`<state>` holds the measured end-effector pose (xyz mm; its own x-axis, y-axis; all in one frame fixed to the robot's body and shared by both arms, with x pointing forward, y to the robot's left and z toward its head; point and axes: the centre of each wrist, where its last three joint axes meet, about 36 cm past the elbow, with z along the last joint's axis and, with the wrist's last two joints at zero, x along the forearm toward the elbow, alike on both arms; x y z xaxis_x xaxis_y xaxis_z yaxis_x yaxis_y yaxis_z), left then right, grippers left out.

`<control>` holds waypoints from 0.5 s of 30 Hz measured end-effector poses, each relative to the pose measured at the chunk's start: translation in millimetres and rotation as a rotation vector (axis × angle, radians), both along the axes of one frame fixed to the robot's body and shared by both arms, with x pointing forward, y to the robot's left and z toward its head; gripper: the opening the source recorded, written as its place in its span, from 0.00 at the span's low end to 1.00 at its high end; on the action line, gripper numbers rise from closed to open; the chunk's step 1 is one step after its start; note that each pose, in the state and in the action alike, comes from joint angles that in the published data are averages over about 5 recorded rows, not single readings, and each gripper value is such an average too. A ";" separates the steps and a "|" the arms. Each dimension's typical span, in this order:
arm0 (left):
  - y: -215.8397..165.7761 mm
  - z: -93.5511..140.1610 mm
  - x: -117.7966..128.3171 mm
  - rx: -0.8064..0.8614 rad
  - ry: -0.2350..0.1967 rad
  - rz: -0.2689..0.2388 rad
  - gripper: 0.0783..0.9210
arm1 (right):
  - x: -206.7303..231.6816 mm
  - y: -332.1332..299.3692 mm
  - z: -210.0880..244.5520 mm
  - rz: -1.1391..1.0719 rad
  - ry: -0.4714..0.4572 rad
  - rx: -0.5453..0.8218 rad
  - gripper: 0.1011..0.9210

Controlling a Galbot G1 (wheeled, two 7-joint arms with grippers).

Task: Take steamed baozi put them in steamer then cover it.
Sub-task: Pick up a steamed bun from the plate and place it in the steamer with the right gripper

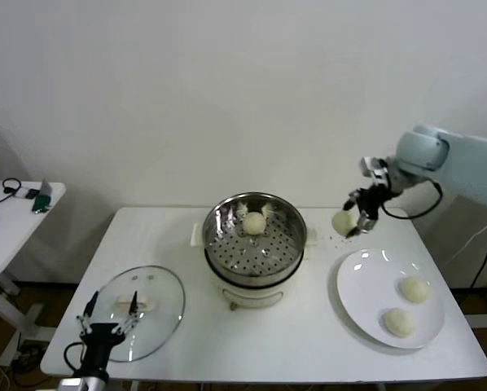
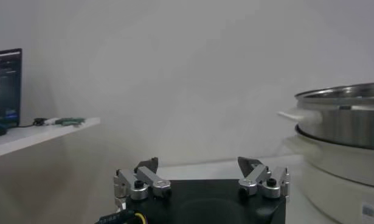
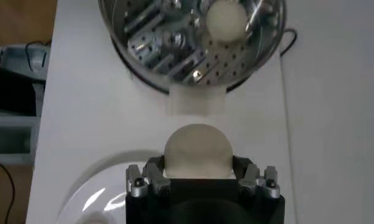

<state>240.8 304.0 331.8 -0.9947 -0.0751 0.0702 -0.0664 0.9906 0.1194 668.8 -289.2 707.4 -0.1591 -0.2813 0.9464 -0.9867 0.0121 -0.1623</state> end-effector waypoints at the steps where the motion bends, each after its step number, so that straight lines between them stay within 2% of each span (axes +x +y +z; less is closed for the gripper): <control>1: -1.0 0.4 -0.2 -0.001 -0.001 -0.002 0.88 | 2.3 11.3 4.5 0.009 -0.002 0.002 0.75; 7: -3.7 2.0 -0.7 0.001 -0.007 -0.008 0.88 | 13.5 85.2 10.4 0.075 0.003 0.001 0.75; 15: 0.5 3.8 -0.9 0.021 -0.008 -0.012 0.88 | 19.4 171.4 -15.6 0.164 0.033 -0.020 0.75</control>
<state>240.0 304.5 335.6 -0.9960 -0.0649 0.0609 -0.0559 0.9887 0.1392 688.2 -117.8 691.9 -0.0815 -0.2818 0.9560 -0.9799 -0.1525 -0.1285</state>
